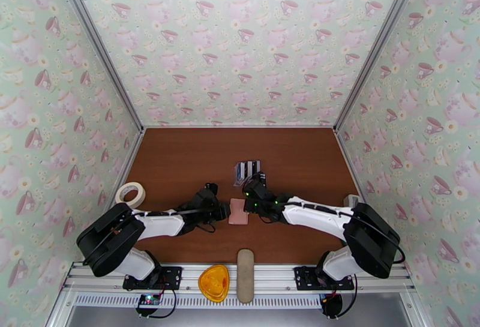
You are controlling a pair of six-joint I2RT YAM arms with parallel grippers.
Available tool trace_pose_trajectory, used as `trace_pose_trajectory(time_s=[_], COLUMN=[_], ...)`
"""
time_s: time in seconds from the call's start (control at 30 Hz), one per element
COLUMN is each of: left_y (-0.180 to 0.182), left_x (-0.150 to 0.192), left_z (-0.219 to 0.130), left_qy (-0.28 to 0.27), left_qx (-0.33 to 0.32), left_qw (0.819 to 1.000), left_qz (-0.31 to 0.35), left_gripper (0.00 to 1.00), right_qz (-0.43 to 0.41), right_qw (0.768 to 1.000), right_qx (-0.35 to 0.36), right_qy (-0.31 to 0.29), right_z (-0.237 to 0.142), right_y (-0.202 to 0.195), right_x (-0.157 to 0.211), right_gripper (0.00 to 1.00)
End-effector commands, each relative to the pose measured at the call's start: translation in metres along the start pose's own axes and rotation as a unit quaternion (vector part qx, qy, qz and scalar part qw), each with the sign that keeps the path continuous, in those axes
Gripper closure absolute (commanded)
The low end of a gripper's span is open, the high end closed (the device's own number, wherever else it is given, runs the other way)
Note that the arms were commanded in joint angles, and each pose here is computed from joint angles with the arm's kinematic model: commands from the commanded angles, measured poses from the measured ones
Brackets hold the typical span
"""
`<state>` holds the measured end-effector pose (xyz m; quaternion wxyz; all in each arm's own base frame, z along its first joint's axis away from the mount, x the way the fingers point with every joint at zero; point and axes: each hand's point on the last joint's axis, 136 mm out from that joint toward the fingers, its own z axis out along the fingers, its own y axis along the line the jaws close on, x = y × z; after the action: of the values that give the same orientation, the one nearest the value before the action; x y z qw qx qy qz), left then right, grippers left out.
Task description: Put the credit cards into the card holder
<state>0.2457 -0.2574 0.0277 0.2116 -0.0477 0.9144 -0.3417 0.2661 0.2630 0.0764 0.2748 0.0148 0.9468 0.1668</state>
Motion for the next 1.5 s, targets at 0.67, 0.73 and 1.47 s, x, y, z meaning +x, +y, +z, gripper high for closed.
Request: trace_pose_trajectory(time_s=[0.67, 0.73, 1.47], left_y=[0.011, 0.012, 0.03], left_x=[0.029, 0.031, 0.041], left_z=[0.036, 0.035, 0.036], left_qy=[0.066, 0.066, 0.088], left_qx=[-0.041, -0.044, -0.112], left_qw=[0.997, 0.997, 0.99], left_qz=[-0.021, -0.021, -0.009], left_gripper=[0.71, 0.72, 0.79], right_qz=[0.016, 0.023, -0.012], right_qw=[0.999, 0.999, 0.986], right_qx=[0.03, 0.03, 0.157], right_qy=[-0.002, -0.004, 0.061], right_z=[0.005, 0.003, 0.024], right_y=[-0.053, -0.056, -0.087], right_x=[0.024, 0.026, 0.043], right_gripper=[0.77, 0.73, 0.71])
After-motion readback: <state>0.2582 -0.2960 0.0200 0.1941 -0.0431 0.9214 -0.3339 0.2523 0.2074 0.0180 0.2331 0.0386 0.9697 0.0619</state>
